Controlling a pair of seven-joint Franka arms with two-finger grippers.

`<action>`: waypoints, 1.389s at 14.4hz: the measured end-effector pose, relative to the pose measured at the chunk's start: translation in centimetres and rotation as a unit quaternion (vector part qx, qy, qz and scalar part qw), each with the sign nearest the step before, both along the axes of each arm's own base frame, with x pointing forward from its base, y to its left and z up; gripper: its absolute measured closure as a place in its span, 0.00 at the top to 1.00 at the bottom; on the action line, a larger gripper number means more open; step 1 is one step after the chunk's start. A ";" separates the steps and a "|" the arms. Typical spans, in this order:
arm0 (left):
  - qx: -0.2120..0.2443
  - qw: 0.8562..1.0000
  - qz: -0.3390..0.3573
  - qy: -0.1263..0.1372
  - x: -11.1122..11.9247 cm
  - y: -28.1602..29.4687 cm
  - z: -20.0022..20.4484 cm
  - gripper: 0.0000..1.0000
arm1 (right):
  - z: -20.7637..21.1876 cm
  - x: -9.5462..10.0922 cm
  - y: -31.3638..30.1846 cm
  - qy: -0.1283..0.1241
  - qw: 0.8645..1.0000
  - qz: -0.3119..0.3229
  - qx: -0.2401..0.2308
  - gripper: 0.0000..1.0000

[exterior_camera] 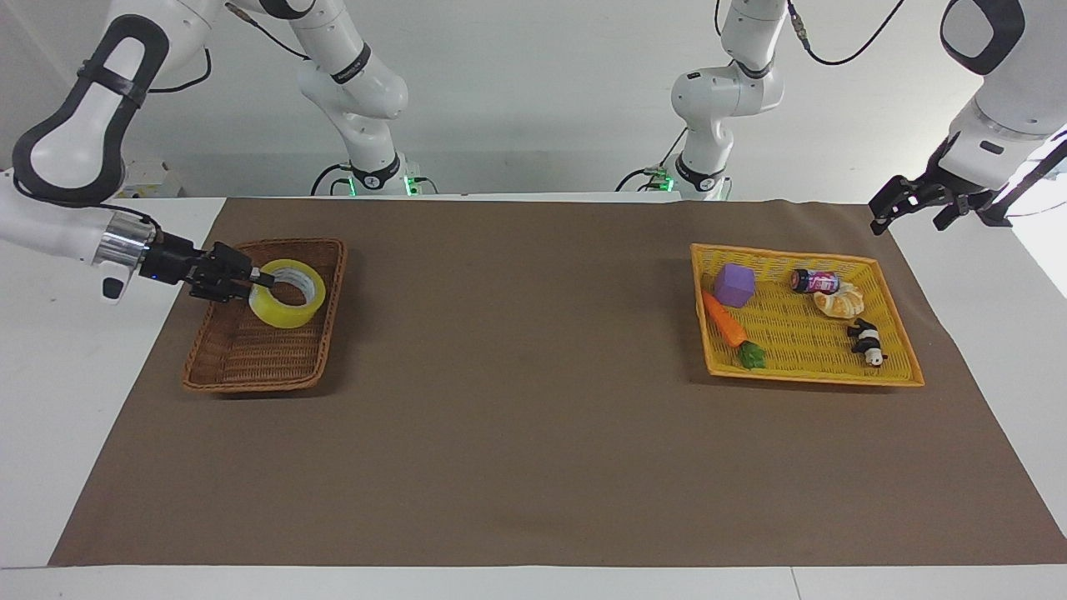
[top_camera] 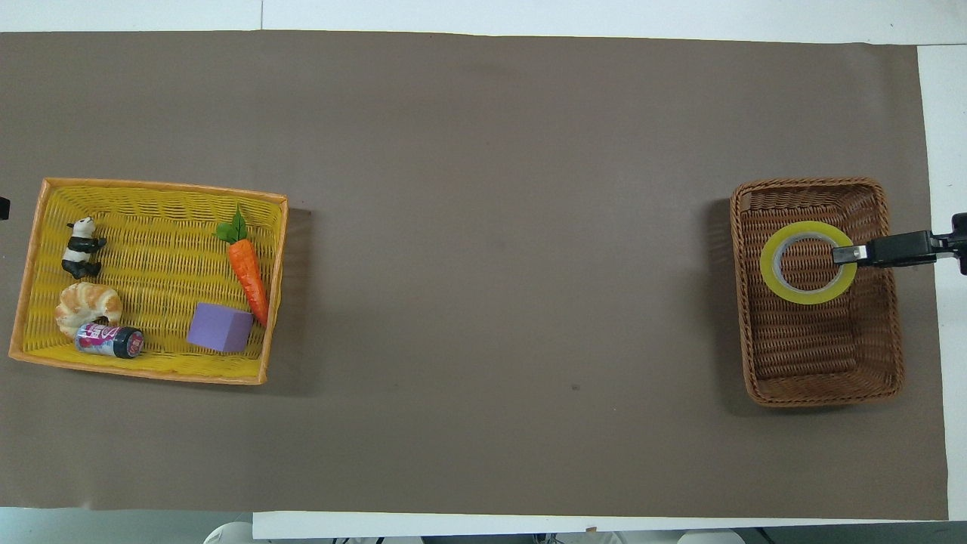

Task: Move tape to another basket
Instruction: 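Carry the tape with the right gripper and lower it into the wicker basket, then open the right gripper and release the tape in the wicker basket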

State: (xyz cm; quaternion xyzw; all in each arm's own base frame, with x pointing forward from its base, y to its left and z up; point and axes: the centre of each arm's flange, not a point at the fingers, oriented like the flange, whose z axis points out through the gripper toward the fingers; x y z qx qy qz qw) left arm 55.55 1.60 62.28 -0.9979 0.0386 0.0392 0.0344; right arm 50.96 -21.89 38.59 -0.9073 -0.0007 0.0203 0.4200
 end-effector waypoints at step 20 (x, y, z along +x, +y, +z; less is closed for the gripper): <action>0.000 1.000 -0.017 0.001 -0.8 -1.6 -2.0 1.00 | -5.9 -3.0 -2.8 -0.034 0.993 0.085 -0.081 1.00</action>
